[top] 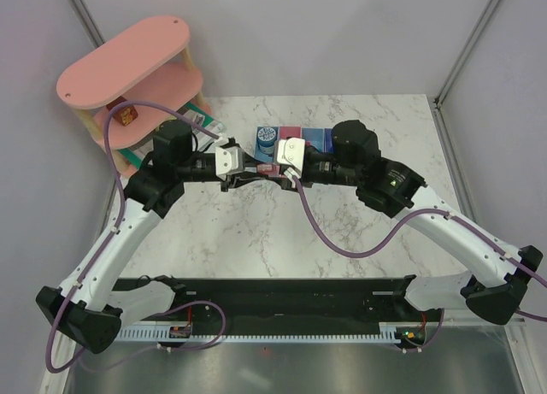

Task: Sort the stationery into containers
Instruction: Place the stationery in the storage box.

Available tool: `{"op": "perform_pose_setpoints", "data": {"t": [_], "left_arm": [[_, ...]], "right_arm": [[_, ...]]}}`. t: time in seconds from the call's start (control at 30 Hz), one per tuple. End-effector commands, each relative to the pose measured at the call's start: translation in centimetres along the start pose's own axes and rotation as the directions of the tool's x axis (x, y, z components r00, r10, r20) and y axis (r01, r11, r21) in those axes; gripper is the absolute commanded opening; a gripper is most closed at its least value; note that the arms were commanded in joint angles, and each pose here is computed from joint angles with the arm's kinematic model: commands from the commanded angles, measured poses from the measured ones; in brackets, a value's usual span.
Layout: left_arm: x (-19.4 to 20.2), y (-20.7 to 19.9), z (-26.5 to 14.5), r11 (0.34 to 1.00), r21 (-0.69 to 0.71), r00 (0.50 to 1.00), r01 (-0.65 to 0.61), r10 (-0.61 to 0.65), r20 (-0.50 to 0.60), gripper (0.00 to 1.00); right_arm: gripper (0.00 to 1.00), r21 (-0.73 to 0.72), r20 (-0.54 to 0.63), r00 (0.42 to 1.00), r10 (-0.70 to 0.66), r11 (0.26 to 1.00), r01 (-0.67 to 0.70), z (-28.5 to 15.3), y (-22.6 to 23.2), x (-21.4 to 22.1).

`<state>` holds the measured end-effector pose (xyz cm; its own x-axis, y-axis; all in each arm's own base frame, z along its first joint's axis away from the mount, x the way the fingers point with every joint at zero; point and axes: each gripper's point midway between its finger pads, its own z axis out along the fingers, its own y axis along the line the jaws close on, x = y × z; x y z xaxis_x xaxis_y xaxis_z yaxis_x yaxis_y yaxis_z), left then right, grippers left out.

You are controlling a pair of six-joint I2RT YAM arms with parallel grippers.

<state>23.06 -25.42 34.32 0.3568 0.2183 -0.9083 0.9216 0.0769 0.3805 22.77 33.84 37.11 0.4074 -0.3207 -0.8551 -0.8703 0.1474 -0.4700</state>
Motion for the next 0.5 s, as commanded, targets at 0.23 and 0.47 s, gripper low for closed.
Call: {"op": "perform_pose_setpoints", "data": {"t": [0.23, 0.47], "left_arm": [[-2.32, -3.04, -1.08, 0.989, 0.107, 0.993, -0.101, 0.093, 0.073, 0.02], [-2.33, -3.02, -1.0, 0.988, 0.113, 0.993, -0.101, 0.093, 0.077, 0.02]], "right_arm": [[0.52, -0.02, 0.062, 0.998, 0.009, 1.0, -0.007, 0.11, 0.24, -1.52], [0.43, -0.042, 0.075, 0.997, 0.022, 0.999, -0.019, 0.49, 0.47, -1.84]]}}
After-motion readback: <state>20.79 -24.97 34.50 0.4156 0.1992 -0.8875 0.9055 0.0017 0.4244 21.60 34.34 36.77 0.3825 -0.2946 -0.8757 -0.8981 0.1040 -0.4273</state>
